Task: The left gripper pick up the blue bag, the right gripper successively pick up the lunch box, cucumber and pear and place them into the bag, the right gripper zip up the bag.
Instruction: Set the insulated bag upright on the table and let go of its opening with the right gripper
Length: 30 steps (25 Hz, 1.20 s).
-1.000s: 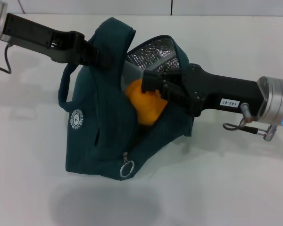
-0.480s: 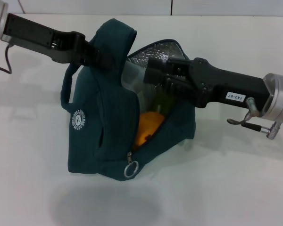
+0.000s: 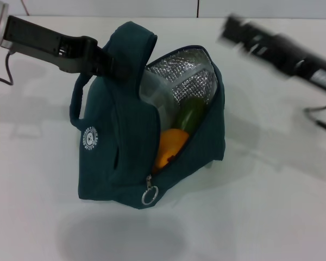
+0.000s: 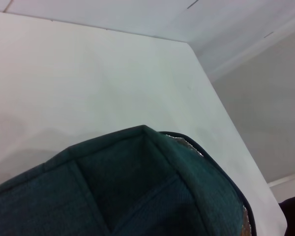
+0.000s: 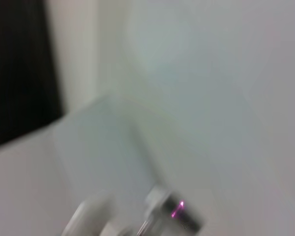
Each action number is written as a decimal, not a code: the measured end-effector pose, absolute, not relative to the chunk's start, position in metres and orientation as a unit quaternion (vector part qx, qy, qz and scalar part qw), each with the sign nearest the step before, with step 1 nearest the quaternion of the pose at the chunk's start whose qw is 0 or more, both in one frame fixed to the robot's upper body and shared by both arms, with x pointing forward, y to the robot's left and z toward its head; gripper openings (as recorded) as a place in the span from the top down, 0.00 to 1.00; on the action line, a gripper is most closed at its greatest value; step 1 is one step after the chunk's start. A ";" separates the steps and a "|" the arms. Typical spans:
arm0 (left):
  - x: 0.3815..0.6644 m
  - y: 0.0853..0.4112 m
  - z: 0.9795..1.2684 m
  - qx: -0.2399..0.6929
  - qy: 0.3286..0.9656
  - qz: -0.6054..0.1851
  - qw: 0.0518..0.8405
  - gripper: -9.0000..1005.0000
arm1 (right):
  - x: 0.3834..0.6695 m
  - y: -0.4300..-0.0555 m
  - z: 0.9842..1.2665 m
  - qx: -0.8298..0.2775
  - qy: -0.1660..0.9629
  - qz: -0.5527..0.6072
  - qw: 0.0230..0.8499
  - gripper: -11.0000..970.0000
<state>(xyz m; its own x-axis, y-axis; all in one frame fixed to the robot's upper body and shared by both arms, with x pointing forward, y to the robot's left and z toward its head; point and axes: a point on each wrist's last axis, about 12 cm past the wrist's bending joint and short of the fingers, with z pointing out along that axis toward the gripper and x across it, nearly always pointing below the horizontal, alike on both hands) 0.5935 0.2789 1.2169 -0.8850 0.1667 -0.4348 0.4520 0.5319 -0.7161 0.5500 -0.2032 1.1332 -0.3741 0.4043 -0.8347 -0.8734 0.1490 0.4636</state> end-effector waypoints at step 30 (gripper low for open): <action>0.592 0.277 1.216 0.183 0.860 -0.450 0.156 0.95 | 0.544 -0.221 1.063 0.077 0.714 0.651 0.246 0.25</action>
<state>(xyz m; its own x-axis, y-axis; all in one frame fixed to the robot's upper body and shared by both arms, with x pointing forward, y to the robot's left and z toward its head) 0.5921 0.2772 1.2156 -0.8841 0.1747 -0.4334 0.4557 0.5277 -0.7169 0.5440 -0.2210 1.0627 -0.8666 0.4314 -0.2510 -0.2101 0.1408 0.9675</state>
